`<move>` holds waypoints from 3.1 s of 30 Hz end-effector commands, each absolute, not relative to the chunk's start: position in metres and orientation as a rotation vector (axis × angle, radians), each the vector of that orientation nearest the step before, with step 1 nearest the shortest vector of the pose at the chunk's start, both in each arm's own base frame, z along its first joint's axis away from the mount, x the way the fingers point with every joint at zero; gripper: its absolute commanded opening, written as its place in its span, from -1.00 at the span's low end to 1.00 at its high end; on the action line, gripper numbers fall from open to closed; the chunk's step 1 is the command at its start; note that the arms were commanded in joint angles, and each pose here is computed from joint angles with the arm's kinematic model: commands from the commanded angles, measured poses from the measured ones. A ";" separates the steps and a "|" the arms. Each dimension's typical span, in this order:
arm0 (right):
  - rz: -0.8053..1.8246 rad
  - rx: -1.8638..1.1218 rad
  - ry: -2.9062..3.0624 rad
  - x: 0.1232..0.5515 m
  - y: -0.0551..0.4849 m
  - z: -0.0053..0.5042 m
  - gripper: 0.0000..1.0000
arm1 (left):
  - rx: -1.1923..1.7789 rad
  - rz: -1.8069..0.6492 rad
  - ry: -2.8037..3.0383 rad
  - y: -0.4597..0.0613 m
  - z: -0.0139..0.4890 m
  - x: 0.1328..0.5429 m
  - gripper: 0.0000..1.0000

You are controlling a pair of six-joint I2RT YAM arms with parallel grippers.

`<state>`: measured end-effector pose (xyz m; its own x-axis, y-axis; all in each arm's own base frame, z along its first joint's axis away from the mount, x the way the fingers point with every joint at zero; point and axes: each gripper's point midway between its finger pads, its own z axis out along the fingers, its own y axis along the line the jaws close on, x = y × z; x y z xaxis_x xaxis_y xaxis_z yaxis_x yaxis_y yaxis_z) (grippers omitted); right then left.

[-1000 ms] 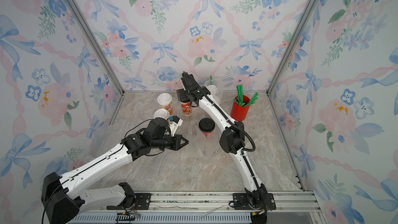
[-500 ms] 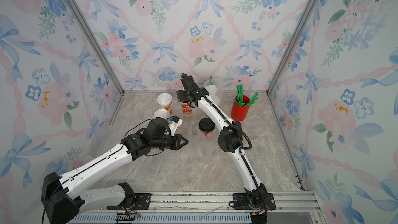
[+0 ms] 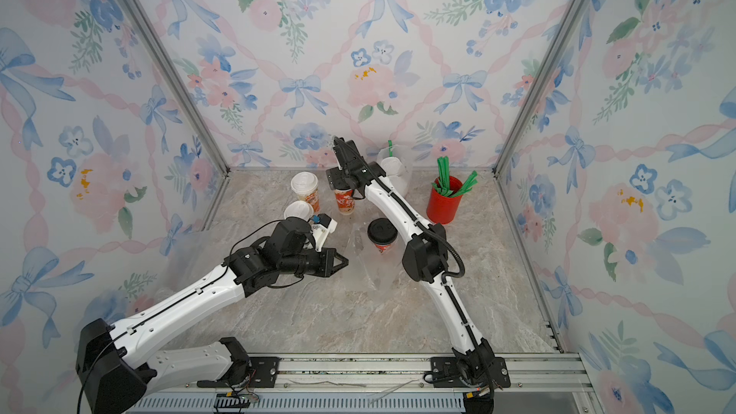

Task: Pack milk tea into plastic carrier bags
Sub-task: Pick up the milk tea cup at the center of the board, then place the milk tea cup in the plastic carrier bag.

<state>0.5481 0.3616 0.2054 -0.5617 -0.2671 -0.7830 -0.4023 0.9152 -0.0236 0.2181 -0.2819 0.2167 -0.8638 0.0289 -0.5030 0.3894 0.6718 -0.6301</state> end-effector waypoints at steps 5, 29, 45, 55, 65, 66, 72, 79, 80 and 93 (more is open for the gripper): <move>0.164 -0.496 2.238 0.541 0.360 0.196 0.65 | 0.305 -1.069 2.406 -0.278 0.221 0.219 -0.95; 0.199 -0.433 2.230 0.529 0.360 0.225 0.48 | 0.277 -1.054 2.397 -0.273 0.221 0.220 -0.95; 0.220 -0.390 2.167 0.481 0.321 0.329 0.33 | 0.303 -1.026 2.358 -0.272 0.230 0.227 -0.92; 0.248 -0.362 2.158 0.417 0.282 0.396 0.26 | 0.335 -1.011 2.319 -0.272 0.240 0.234 -0.76; 0.272 -0.351 2.108 0.344 0.254 0.448 0.23 | 0.373 -1.035 2.291 -0.277 0.250 0.232 -0.60; 0.276 -0.356 2.104 0.337 0.252 0.451 0.23 | 0.376 -1.041 2.287 -0.277 0.251 0.233 -0.59; 0.315 -0.340 2.088 0.301 0.238 0.466 0.20 | 0.423 -1.082 2.290 -0.288 0.250 0.227 -0.56; 0.371 -0.346 2.112 0.267 0.230 0.460 0.17 | 0.457 -1.098 2.316 -0.296 0.243 0.220 -0.63; 0.374 -0.346 2.120 0.263 0.230 0.456 0.17 | 0.461 -1.101 2.316 -0.297 0.243 0.219 -0.68; 0.399 -0.311 2.216 0.249 0.225 0.402 0.14 | 0.464 -1.121 2.285 -0.300 0.257 0.216 -1.00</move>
<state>0.2522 0.2211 0.3934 -0.6318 -0.1508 -0.7603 -0.3567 0.9274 0.1125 0.2168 -0.2949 0.2389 -0.8136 0.0696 -0.5772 0.4878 0.6219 -0.6126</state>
